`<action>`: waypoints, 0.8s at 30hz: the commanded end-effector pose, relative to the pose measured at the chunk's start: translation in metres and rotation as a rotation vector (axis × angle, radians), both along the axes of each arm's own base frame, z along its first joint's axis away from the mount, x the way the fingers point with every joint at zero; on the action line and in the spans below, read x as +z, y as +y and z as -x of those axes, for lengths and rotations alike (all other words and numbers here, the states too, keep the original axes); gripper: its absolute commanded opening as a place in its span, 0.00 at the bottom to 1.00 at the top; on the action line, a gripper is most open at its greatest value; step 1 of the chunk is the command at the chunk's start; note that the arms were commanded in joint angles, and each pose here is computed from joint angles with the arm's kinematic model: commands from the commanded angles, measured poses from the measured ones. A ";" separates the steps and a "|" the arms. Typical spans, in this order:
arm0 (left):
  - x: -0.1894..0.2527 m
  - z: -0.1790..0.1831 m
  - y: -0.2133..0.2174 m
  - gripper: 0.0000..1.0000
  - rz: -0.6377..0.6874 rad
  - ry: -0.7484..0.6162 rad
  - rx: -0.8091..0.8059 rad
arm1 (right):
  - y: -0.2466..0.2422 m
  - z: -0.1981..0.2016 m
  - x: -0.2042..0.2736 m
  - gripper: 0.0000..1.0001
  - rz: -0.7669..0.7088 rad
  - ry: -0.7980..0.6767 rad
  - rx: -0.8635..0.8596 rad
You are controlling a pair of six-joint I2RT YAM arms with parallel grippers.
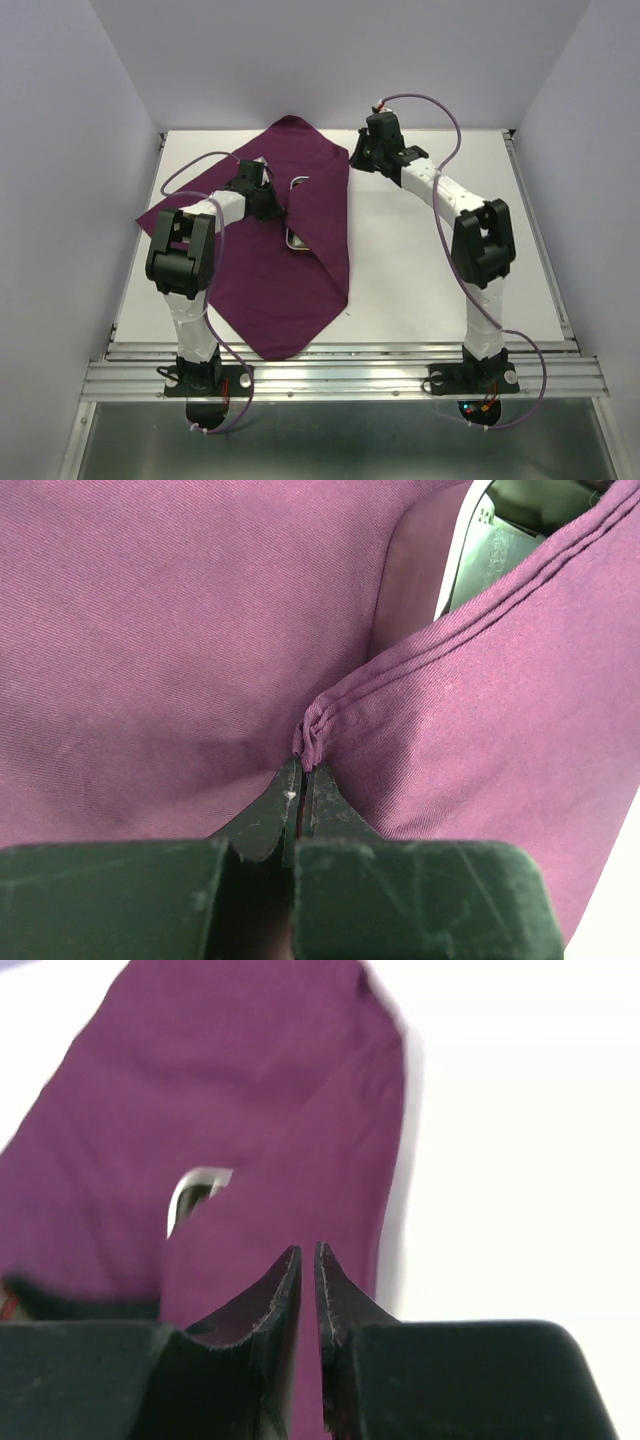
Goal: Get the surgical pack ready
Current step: Pack the surgical kit at the center of the board.
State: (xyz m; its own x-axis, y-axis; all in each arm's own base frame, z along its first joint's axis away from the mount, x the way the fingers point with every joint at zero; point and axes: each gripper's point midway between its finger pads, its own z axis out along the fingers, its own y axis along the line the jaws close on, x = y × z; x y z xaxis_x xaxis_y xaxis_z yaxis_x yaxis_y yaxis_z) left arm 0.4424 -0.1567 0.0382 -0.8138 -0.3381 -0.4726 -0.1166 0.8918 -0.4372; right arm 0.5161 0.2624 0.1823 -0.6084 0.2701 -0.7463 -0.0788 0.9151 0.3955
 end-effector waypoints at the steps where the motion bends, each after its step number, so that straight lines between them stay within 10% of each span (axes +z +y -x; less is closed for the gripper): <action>1: 0.000 -0.001 0.007 0.00 -0.039 0.015 0.003 | -0.012 -0.051 0.004 0.17 0.006 -0.050 -0.049; 24: 0.005 0.002 0.009 0.00 -0.060 0.022 -0.017 | 0.009 -0.117 -0.140 0.19 -0.087 0.112 -0.042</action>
